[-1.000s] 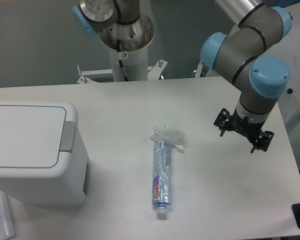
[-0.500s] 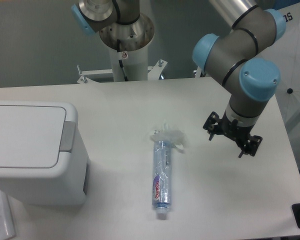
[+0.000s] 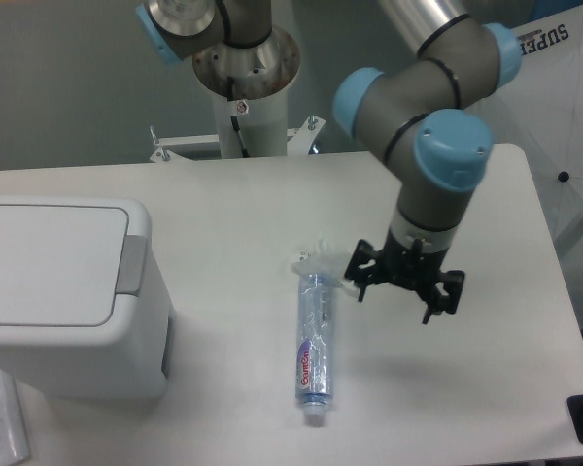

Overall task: Open the trash can
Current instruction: 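Move the open gripper over the bottle toward the trash bin lid, then push the gripper finger against the bin lid edge to flip it open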

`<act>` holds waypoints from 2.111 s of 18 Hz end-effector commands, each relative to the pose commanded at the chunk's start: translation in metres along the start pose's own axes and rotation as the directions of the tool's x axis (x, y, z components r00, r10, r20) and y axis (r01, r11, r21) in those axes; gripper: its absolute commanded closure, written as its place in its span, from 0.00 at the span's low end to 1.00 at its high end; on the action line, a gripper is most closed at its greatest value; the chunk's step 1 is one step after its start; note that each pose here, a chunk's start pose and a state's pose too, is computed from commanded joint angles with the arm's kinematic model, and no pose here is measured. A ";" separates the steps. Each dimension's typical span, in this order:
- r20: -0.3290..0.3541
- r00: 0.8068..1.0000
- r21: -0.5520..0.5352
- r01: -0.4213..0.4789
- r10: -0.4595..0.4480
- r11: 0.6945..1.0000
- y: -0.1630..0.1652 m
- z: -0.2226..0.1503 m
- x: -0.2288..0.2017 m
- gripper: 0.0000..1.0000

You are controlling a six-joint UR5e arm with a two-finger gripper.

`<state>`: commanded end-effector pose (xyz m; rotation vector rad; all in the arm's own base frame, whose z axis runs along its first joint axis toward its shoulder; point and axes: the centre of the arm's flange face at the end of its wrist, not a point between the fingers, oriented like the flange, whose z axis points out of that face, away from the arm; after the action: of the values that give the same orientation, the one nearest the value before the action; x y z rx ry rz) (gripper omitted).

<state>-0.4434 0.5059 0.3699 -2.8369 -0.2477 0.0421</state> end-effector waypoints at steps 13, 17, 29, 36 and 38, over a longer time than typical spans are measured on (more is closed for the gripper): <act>-0.244 0.960 0.203 0.188 -0.136 0.961 -0.039 -0.074 0.111 0.00; -0.299 0.943 0.213 0.217 -0.148 0.953 -0.041 -0.085 0.144 0.00; -0.312 0.941 0.223 0.206 -0.130 0.953 -0.049 -0.098 0.182 0.00; -0.311 0.942 0.219 0.202 -0.128 0.955 -0.050 -0.093 0.180 0.00; -0.310 0.942 0.219 0.201 -0.128 0.955 -0.049 -0.093 0.181 0.00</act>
<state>-0.2686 0.5568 0.4726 -2.5207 -0.3853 -0.3564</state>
